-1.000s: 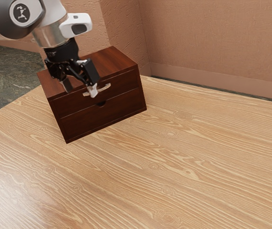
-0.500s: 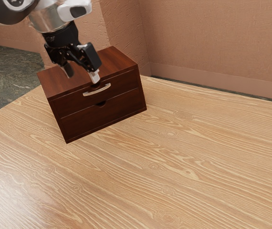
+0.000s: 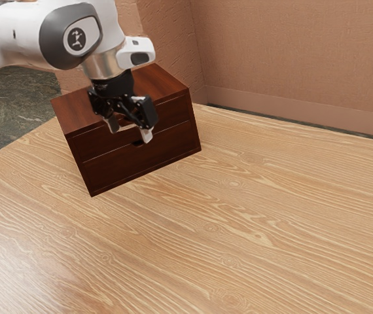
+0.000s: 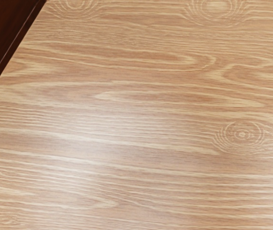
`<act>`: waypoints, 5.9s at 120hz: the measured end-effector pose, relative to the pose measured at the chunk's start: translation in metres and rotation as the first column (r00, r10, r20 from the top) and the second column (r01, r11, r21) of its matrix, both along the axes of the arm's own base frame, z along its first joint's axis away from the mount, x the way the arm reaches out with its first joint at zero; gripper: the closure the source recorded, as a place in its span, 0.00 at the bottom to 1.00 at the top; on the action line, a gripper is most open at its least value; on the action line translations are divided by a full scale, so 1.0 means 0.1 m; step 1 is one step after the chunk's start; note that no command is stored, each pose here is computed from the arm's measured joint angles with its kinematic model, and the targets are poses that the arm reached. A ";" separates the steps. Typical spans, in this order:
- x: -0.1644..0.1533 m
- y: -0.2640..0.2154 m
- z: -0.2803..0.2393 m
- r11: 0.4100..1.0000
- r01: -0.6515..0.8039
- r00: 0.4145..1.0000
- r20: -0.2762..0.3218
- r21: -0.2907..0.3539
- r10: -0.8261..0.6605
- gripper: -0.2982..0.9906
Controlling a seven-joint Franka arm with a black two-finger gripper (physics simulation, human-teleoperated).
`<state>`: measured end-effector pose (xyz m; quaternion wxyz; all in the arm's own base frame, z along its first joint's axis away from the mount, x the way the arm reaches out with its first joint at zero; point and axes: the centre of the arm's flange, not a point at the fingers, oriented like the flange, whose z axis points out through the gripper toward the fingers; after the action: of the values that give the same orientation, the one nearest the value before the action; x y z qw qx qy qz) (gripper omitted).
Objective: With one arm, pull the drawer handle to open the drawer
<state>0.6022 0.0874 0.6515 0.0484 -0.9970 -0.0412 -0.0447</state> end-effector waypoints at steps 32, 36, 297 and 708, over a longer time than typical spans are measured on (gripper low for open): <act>0.24 0.13 -0.16 0.963 0.204 0.966 0.121 0.176 -0.227 0.23; 0.25 0.14 -0.19 0.955 0.227 0.959 0.124 0.190 -0.253 0.23; 0.62 0.90 -0.80 0.757 0.526 0.816 0.020 0.387 -0.577 0.43; -0.11 -0.55 -1.09 0.768 0.546 0.802 0.055 0.336 -0.594 0.51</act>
<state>0.5911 0.0324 0.5426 0.1815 -0.9356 0.2677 -0.1419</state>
